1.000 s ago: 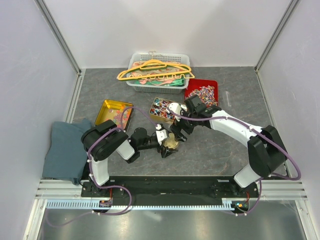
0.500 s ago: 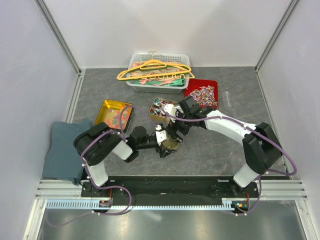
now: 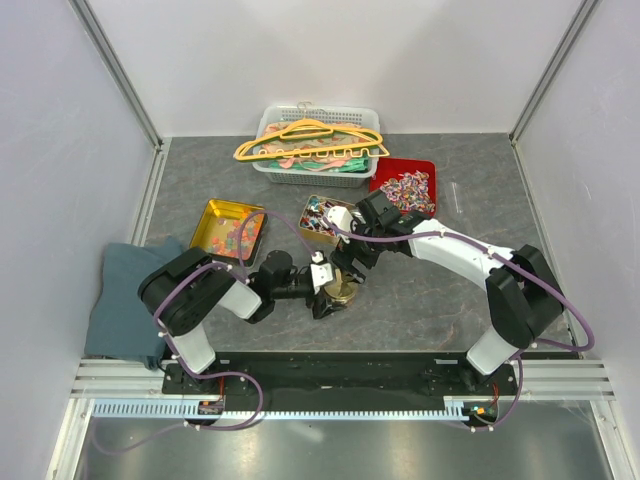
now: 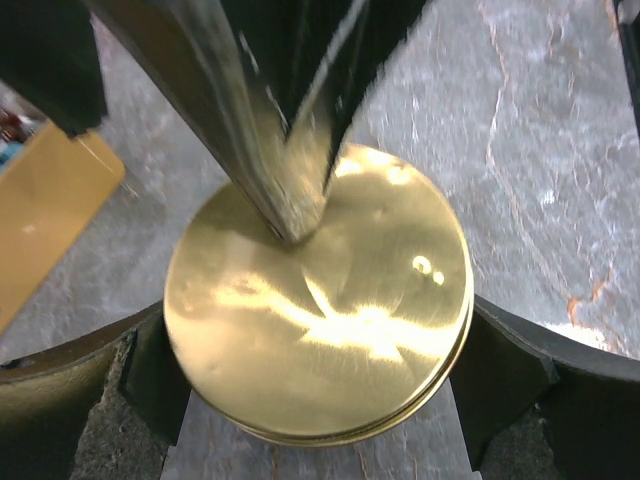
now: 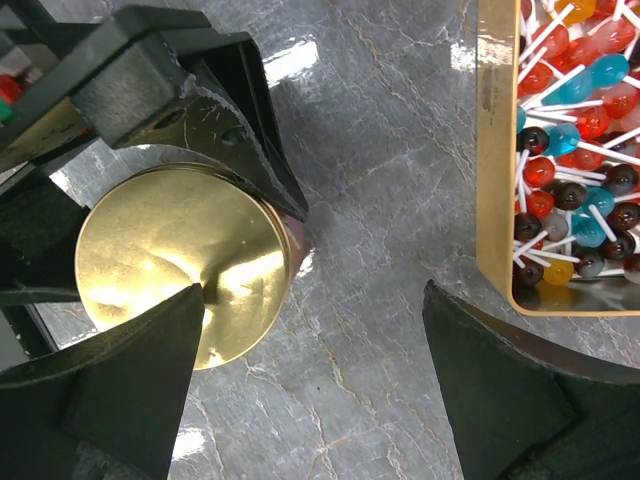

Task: Pack the candies
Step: Close the bottle lid on the packing bottle.

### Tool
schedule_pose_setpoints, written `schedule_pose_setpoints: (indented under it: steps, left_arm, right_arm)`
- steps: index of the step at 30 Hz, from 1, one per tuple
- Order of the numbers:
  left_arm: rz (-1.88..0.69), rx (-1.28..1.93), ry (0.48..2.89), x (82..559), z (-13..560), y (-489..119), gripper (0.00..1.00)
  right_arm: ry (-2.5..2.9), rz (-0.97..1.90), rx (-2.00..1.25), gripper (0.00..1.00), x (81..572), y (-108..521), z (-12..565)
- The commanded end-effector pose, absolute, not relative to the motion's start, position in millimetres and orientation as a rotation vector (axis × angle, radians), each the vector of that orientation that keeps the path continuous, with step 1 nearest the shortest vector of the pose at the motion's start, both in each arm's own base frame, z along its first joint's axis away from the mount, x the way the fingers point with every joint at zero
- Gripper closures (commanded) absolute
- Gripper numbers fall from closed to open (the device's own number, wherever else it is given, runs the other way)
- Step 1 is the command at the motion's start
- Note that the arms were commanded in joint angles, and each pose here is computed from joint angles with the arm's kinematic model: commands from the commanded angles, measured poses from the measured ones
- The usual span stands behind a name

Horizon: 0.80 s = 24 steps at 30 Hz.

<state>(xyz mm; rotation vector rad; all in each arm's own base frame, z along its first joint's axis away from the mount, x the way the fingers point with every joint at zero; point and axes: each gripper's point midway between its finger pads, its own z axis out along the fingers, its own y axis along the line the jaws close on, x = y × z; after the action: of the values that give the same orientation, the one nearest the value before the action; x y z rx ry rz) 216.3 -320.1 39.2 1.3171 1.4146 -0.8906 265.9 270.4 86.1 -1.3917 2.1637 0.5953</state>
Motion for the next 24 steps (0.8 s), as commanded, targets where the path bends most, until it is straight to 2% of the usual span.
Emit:
schedule_pose_setpoints:
  steps: [1,13,17,18,21,24]
  left_arm:
    - [-0.852,1.363,1.382,220,42,-319,0.01]
    - [-0.806,1.35,1.429,221,48,-307,0.02]
    - [-0.768,1.348,1.448,225,48,-303,0.1]
    - [-0.77,1.351,1.446,227,50,-305,0.16]
    - [-0.792,1.393,1.472,224,43,-307,0.26]
    - [-0.789,1.4,1.479,224,40,-307,0.27]
  right_arm:
    - [2.092,0.561,-1.382,0.04,274,274,109]
    - [2.077,0.581,-1.378,0.03,271,275,114]
    - [2.08,0.598,-1.39,0.03,268,276,112]
    - [2.08,0.6,-1.391,0.03,268,276,112]
    - [2.08,0.598,-1.39,0.03,268,276,113]
    - [2.078,0.6,-1.39,0.03,267,275,113]
